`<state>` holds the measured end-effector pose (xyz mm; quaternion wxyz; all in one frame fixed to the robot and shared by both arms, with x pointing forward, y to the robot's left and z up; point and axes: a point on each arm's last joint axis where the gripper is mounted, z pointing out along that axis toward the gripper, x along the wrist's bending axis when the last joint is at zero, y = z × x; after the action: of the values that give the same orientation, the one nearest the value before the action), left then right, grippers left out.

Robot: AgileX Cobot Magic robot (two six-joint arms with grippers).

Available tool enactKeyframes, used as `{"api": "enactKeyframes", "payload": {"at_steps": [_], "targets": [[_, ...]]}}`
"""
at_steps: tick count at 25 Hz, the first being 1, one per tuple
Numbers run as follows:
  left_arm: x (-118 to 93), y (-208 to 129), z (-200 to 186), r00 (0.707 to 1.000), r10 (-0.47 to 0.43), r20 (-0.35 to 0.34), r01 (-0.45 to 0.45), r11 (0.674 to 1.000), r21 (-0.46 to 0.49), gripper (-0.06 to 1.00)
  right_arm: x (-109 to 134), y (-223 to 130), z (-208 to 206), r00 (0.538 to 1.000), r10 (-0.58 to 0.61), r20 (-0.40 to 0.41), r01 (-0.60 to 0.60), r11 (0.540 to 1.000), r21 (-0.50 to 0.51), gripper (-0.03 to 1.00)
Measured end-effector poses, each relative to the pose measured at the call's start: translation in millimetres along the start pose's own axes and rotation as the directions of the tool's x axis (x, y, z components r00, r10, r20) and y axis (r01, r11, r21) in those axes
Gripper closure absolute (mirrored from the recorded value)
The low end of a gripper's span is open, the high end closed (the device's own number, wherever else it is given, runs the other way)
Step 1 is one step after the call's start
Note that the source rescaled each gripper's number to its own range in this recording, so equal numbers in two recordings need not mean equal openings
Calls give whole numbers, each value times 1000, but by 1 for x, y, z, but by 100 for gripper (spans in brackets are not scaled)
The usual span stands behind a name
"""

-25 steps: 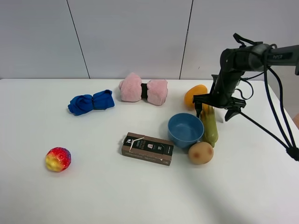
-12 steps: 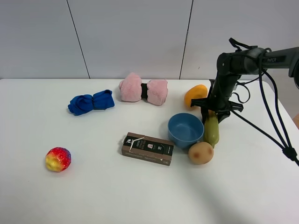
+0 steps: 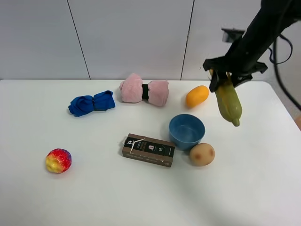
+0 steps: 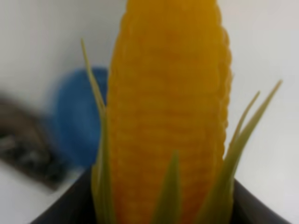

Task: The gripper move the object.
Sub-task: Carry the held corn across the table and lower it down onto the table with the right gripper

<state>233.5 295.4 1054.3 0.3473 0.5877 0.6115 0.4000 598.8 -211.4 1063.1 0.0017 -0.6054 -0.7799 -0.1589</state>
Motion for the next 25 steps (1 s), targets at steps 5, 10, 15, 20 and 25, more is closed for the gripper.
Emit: {"api": "enactKeyframes", "payload": {"at_steps": [5,10,15,20,25], "targets": [[0,0,0,1000,0,0,0,1000,0,-6,80,-8,-37,844,-524,-113,485,837,-252,97],[0,0,0,1000,0,0,0,1000,0,-6,142,2,-13,699,-712,62,672,626,-396,97],[0,0,0,1000,0,0,0,1000,0,-6,193,16,50,538,-794,283,811,395,-432,97],[0,0,0,1000,0,0,0,1000,0,-6,201,22,128,428,-830,359,882,297,-366,97],[0,0,0,1000,0,0,0,1000,0,-6,196,21,176,316,-867,386,933,209,-293,97]]}}
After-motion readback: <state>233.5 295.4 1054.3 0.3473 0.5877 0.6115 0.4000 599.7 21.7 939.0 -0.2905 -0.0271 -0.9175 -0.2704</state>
